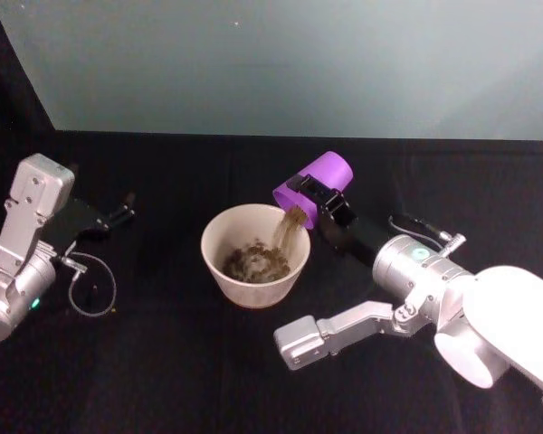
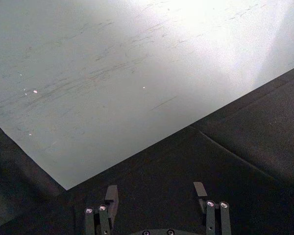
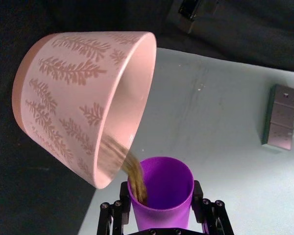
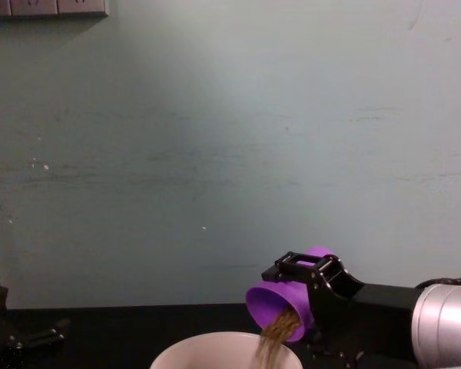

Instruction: Pick up the cup and pour the mung beans from the cup into the bowl.

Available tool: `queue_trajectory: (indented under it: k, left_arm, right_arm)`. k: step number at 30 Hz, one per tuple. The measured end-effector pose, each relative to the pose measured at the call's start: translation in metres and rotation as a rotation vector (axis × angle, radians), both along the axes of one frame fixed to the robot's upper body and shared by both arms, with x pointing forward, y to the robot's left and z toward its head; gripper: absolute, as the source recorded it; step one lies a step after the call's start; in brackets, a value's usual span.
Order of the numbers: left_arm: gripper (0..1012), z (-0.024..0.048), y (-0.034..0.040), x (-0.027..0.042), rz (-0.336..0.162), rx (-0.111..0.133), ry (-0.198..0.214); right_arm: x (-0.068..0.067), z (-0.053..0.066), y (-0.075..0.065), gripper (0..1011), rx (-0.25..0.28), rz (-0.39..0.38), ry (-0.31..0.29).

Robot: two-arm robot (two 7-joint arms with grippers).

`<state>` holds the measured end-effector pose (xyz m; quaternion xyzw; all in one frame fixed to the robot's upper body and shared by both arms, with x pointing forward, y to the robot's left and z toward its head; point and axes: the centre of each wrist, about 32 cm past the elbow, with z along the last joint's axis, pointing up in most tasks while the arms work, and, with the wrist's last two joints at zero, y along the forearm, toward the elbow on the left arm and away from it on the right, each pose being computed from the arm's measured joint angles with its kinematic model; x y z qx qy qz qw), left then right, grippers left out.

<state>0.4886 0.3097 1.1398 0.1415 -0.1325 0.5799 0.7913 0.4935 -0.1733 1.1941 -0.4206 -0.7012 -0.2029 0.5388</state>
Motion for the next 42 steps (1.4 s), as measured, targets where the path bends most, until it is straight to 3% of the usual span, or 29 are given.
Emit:
queue_trajectory:
  k: [10,20,27,36,37,39,42]
  left_arm:
    - [1000,0.0,0.0,0.0,0.0,0.0,0.0]
    - [1000,0.0,0.0,0.0,0.0,0.0,0.0]
    - [1000,0.0,0.0,0.0,0.0,0.0,0.0]
    - [1000,0.0,0.0,0.0,0.0,0.0,0.0]
    - [1000,0.0,0.0,0.0,0.0,0.0,0.0]
    - [1000,0.0,0.0,0.0,0.0,0.0,0.0]
    - [1000,0.0,0.0,0.0,0.0,0.0,0.0]
  right_arm:
    - [-0.004,-0.004,0.003,736,-0.052,0.01,-0.096]
    - [-0.007,-0.009,0.005,736,-0.157,0.034,-0.207]
    - [-0.008,-0.008,0.006,735,-0.163,0.034,-0.218]
    - [-0.005,0.0,-0.002,736,-0.049,0.002,-0.147]
    - [-0.003,0.003,-0.006,735,-0.004,-0.011,-0.119]
    - [-0.002,0.006,-0.009,736,0.038,-0.023,-0.093]
    - [0.002,0.014,-0.019,736,0.176,-0.062,0.022]
